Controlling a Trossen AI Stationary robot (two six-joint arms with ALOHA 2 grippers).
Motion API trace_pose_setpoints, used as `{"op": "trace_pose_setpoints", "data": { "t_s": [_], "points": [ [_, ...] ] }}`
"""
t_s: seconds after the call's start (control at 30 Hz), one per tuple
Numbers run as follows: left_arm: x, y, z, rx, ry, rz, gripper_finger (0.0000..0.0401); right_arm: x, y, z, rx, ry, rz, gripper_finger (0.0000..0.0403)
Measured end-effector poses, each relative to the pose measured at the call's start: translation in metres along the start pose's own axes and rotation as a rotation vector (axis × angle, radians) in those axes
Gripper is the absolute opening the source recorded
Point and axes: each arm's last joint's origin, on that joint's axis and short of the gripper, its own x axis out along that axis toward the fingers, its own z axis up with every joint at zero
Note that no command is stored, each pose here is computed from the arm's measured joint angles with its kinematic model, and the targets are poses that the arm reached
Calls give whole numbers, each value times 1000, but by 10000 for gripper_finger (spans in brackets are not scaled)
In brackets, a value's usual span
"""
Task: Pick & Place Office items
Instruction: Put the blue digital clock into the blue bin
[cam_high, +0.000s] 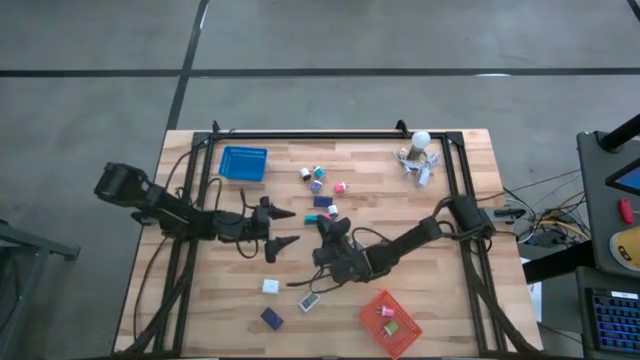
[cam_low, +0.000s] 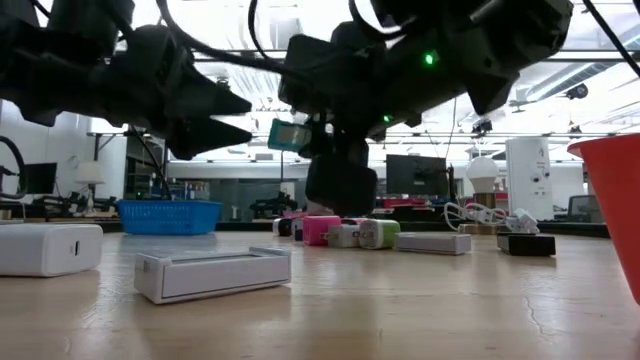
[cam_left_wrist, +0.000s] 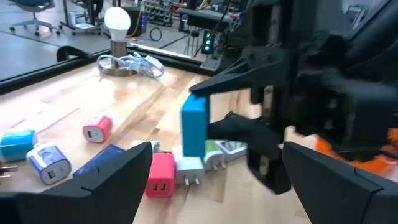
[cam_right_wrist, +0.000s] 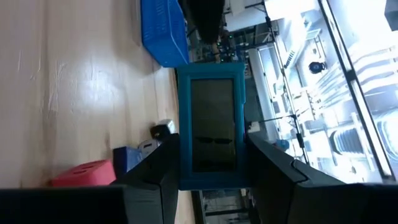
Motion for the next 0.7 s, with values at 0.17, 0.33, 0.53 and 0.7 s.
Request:
{"op": "trace_pose_setpoints", "data": {
  "t_s": [0.17, 0.33, 0.53, 0.7],
  "points": [
    [4, 1, 2, 10, -5, 11, 347, -2, -6, 10, 22, -39, 16, 138],
    [7, -1, 7, 21, -22, 4, 344, -1, -9, 17, 25, -58, 23, 138],
    [7, 1, 6, 22, -18, 12, 343, -1, -9, 19, 27, -64, 26, 138],
    [8, 1, 7, 21, -22, 22, 341, -1, -9, 19, 27, -65, 27, 138]
  ]
}}
